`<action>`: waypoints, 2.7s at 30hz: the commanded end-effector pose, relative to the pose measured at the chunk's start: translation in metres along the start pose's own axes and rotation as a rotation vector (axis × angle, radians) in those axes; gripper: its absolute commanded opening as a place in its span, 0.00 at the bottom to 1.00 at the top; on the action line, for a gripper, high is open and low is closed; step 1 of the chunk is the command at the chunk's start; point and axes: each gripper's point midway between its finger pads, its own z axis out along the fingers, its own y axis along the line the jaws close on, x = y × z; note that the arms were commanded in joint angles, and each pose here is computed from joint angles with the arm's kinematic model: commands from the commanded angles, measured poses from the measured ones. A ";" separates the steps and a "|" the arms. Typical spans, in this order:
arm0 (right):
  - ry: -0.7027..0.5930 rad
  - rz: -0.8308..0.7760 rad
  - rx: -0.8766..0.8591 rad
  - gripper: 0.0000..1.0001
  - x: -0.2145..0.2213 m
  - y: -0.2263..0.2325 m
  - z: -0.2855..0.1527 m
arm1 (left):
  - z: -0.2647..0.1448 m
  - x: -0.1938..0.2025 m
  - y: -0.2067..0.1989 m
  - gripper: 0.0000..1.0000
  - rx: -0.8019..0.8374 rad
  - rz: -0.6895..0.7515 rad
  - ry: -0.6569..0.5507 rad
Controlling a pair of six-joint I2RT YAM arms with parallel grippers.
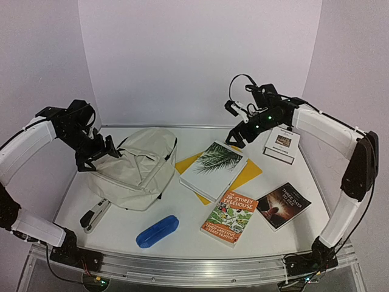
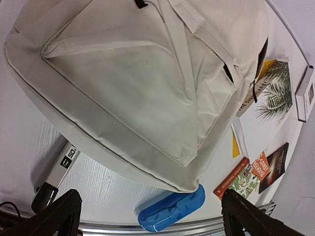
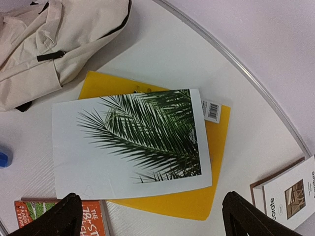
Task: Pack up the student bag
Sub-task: Move the files at the center of the board.
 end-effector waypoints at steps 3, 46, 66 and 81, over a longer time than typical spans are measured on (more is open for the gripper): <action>-0.072 -0.105 -0.030 0.98 -0.059 0.045 0.048 | 0.007 0.004 0.019 1.00 -0.036 -0.207 -0.055; 0.152 -0.350 0.102 0.96 0.016 0.089 0.183 | 0.099 -0.210 0.101 0.68 -0.169 -0.378 -0.118; -0.268 -0.125 -0.114 0.98 -0.154 0.117 0.138 | 0.042 -0.067 0.049 1.00 -0.013 -0.481 -0.138; -0.396 0.412 -0.227 0.98 -0.153 0.035 0.214 | 0.107 -0.073 0.064 0.88 -0.091 -0.526 -0.027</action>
